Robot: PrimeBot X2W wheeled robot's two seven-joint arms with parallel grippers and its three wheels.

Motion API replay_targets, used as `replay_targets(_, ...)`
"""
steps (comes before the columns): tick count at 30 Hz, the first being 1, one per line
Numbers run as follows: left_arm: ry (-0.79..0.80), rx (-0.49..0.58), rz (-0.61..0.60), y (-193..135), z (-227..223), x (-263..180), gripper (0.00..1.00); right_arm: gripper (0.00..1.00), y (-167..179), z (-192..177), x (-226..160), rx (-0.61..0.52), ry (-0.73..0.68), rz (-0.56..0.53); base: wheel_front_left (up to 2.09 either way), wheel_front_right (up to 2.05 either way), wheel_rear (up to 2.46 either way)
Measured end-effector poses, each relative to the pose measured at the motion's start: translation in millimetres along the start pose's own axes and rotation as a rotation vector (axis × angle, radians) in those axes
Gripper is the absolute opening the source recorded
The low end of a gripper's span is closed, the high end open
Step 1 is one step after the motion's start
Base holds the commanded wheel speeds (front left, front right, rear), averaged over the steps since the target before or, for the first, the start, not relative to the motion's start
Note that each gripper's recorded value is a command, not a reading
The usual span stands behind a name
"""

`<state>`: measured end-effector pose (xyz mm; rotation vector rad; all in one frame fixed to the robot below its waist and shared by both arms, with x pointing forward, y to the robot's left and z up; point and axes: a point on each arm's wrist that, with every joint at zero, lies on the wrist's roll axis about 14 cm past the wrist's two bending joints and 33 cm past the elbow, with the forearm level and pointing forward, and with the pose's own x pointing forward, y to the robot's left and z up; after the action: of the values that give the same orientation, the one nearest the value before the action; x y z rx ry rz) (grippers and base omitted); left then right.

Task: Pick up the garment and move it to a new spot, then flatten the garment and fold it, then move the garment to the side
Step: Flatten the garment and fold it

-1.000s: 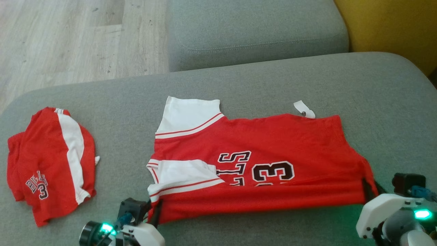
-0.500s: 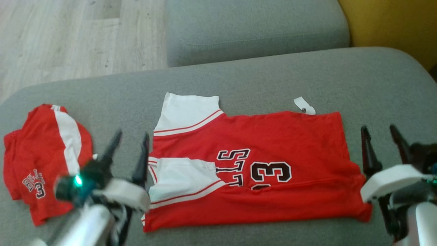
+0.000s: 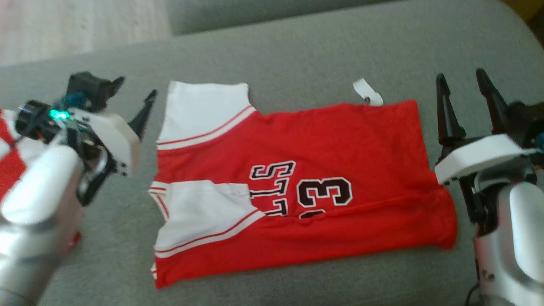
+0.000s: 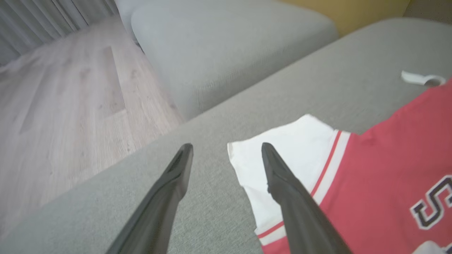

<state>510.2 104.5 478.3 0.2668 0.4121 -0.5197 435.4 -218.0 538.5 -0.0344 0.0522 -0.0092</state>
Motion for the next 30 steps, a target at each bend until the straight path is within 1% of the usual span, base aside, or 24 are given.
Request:
replay_targets(3,0.128,0.005,-0.012,7.4,-21.8,21.4,1.0,1.0,-5.8,-11.6,6.9,-0.018,0.034,-0.01,0.0,0.0,0.0)
replay_targets(5,0.175,0.023,-0.024,8.0,-26.9,35.5,1.0,1.0,-7.5,-19.0,10.4,-0.024,0.055,-0.013,0.0,0.0,0.0)
replay_targets(8,0.201,0.049,-0.064,1.9,-27.8,54.5,1.0,1.0,-10.0,-24.9,15.7,-0.036,0.069,-0.015,0.0,0.0,0.0)
replay_targets(10,0.237,0.08,-0.091,-2.7,-35.9,65.0,1.0,1.0,-12.8,-26.9,19.7,-0.045,0.072,-0.02,0.0,0.0,0.0)
replay_targets(12,0.261,0.08,-0.107,-4.1,-43.4,74.6,1.0,1.0,-16.2,-30.6,23.2,-0.051,0.08,-0.027,0.0,0.0,0.0)
replay_targets(19,0.305,0.089,-0.104,5.6,-53.2,99.4,1.0,1.0,-22.8,-50.4,28.3,-0.06,0.131,-0.042,0.0,0.0,0.0)
replay_targets(25,0.357,0.079,-0.137,-3.3,-72.0,109.9,1.0,1.0,-24.3,-63.1,28.3,-0.059,0.159,-0.047,0.0,0.0,0.0)
replay_targets(30,0.378,0.075,-0.146,-3.0,-71.1,114.6,1.0,1.0,-24.8,-61.2,33.9,-0.061,0.147,-0.048,0.0,0.0,0.0)
